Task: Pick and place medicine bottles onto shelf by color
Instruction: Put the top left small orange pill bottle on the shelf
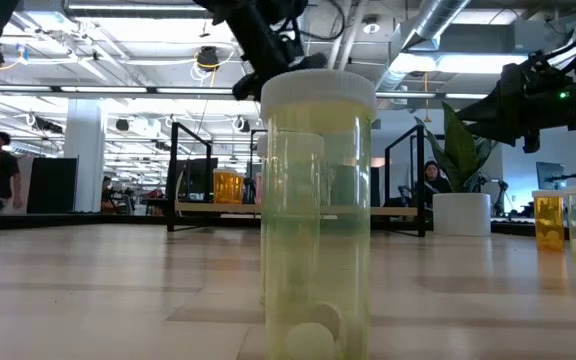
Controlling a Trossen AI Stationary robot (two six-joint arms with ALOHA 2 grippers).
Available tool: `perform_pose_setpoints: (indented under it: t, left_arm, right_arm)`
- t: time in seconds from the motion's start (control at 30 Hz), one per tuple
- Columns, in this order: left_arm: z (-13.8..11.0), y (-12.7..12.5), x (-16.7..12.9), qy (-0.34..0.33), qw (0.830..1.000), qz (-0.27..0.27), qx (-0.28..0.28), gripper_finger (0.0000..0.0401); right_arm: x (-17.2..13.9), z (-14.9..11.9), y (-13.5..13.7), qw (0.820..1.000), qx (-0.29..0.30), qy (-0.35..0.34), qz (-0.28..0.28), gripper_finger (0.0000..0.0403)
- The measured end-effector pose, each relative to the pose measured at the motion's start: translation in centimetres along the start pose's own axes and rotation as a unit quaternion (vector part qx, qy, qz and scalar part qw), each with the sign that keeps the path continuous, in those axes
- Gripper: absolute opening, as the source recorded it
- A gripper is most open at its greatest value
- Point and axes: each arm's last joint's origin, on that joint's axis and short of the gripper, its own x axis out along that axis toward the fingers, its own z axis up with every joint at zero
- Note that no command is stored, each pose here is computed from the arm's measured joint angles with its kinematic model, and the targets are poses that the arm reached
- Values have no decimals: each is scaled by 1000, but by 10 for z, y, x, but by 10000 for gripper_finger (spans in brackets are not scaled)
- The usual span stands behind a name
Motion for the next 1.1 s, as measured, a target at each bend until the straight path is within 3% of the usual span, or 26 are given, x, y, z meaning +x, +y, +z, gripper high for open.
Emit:
perform_pose_setpoints:
  t: [0.2,0.33,0.5,0.7,0.9,1.1]
  left_arm:
    - [-4,-35,-26,-34,996,-63,52,179]
    - [-19,-57,-45,-14,992,-88,90,179]
    - [-50,-85,-74,47,984,-122,120,179]
    - [-89,-108,-98,89,979,-123,137,179]
    - [-126,-123,-99,100,978,-141,113,187]
    - [-143,-122,-88,104,983,-137,63,203]
  right_arm:
    - [0,0,0,1000,0,0,0,249]
    - [0,0,0,1000,0,0,0,249]
    - [0,0,0,1000,0,0,0,249]
    - [0,0,0,1000,0,0,0,249]
    - [0,0,0,1000,0,0,0,249]
    - [0,0,0,1000,0,0,0,249]
